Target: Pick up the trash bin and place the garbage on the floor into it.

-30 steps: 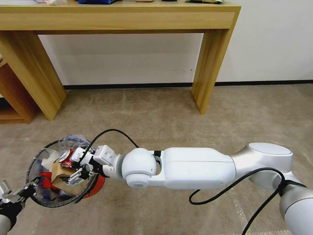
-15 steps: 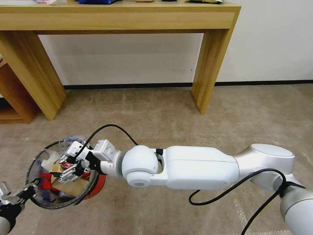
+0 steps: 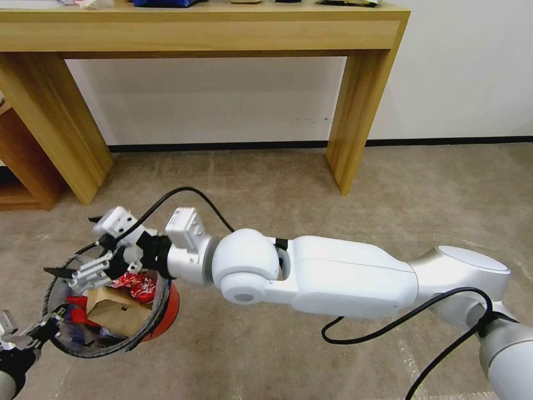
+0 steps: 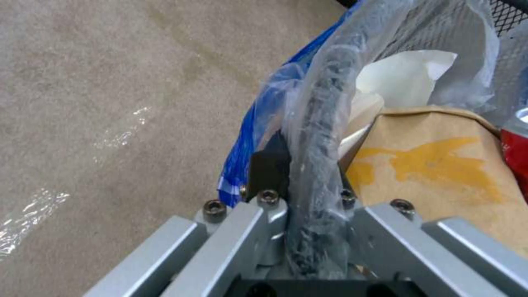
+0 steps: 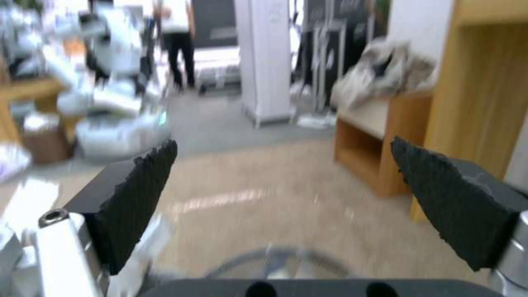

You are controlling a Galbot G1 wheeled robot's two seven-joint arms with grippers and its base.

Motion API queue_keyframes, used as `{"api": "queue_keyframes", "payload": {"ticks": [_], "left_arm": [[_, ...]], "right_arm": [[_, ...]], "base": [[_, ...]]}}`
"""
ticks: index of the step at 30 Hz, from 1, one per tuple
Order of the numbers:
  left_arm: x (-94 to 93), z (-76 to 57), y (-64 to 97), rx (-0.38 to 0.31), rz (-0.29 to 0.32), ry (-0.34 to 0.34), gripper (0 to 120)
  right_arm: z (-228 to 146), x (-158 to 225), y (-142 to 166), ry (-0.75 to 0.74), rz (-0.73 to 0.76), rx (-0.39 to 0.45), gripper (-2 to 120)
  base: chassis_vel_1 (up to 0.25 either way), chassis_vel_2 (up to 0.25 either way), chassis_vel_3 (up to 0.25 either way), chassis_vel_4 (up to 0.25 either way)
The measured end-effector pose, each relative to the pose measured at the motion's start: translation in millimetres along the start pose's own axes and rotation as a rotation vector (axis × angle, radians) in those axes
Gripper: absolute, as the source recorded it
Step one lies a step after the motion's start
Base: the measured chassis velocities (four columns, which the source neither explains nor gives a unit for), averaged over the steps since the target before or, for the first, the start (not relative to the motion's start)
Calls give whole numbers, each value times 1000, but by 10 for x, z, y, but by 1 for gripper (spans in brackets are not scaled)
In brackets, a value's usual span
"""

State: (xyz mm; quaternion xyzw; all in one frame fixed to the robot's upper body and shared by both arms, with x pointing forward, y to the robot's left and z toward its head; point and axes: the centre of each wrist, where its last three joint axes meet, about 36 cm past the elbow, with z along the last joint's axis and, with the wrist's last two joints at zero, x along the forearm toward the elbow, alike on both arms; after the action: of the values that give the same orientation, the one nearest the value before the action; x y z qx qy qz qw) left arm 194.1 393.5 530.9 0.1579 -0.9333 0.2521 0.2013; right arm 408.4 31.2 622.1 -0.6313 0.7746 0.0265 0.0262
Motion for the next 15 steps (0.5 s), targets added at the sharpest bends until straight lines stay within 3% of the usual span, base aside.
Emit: {"api": "queue_keyframes", "payload": {"ticks": [7,9,14,15], "left_arm": [[29,-8,-22,-1,9,-4,1],[46,-17,-49,-4,17,-9,1],[57,-22,-70,-5,24,-11,1],[61,-24,-78,-6,27,-12,1]], "right_arm": [[-302,521,-407,-192,161,13,99],[-432,890,-680,-258,273,66,99],[-618,1410,-972,-352,422,134,99],[-679,1712,-1105,-403,512,161,99]], "base": [[0,0,0,0],[0,0,0,0],[0,0,0,0],[0,0,0,0]]}}
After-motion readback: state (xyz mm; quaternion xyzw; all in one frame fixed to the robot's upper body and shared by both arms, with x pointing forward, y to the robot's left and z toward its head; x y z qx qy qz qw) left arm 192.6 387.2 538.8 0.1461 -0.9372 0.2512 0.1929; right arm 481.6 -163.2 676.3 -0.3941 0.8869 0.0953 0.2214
